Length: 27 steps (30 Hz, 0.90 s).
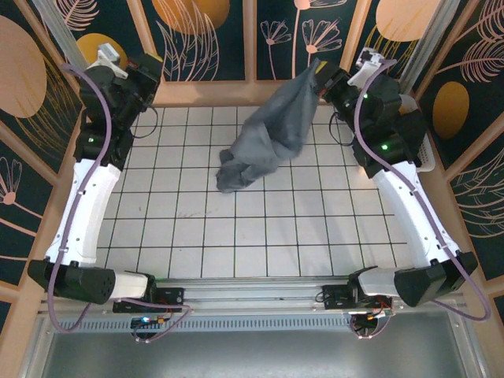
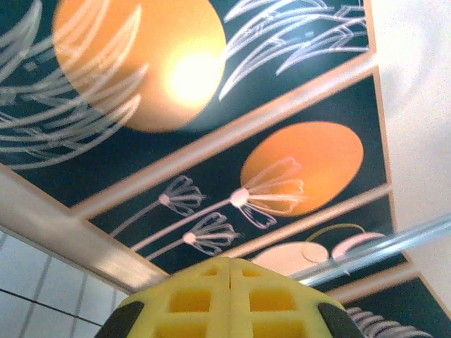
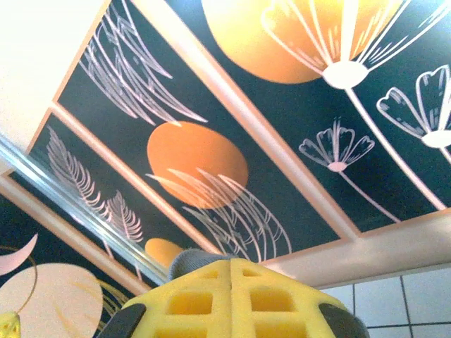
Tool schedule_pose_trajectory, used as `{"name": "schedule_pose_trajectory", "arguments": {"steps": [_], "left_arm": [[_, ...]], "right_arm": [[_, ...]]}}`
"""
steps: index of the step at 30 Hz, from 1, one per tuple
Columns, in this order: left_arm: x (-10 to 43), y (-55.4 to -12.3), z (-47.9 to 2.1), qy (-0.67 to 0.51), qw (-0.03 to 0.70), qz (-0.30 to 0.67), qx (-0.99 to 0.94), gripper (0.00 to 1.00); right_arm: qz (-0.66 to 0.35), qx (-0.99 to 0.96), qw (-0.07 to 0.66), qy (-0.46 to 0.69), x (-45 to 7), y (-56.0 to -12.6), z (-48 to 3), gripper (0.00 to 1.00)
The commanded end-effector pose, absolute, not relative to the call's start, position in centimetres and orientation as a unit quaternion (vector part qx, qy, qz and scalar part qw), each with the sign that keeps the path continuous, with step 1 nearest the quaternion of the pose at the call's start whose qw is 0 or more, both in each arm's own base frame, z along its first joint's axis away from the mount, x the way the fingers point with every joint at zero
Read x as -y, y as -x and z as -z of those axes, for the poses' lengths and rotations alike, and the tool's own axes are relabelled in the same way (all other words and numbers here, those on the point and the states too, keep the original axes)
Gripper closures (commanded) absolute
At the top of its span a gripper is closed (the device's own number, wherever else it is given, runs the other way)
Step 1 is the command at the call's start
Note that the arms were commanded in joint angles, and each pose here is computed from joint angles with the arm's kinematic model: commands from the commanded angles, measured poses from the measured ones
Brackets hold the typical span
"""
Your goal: Fold and stack the t-shirts
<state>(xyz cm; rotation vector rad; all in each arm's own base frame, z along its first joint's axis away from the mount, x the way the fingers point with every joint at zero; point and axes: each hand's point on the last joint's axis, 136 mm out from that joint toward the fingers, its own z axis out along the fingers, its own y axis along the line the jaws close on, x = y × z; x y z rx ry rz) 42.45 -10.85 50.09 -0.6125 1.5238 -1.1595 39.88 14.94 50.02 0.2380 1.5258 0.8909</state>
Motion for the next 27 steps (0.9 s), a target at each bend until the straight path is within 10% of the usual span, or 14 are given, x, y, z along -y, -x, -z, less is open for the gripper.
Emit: {"name": "schedule_pose_trajectory", "arguments": {"steps": [1,5,7,13,18,27], "left_arm": [[13.7,-43.3,-48.2,0.229,0.485,0.534,-0.653,1.00],[15.3,-43.9,-43.9,0.234,0.443,0.530,-0.684,1.00],[16.8,-44.3,-41.3,0.235,0.416,0.531,-0.700,0.75],[25.8,-44.4,-40.1,0.171,0.355,0.574,-0.718,0.46],[31.0,-42.7,-38.9,0.082,0.352,0.554,-0.751,0.71],[28.0,-40.6,-27.8,0.085,0.351,0.437,-0.824,0.53]], "right_arm": [[-0.386,-0.638,0.657,-0.108,-13.6,-41.2,-52.3,1.00],[-0.395,-0.664,0.631,-0.072,-14.4,-42.6,-49.7,1.00],[-0.418,-0.674,0.609,-0.021,-15.9,-42.3,-48.3,1.00],[-0.465,-0.710,0.526,0.057,-19.4,-40.6,-43.3,1.00],[-0.471,-0.759,0.446,0.049,-20.6,-41.4,-38.0,1.00],[-0.477,-0.785,0.385,0.088,-24.9,-42.1,-32.8,1.00]]}}
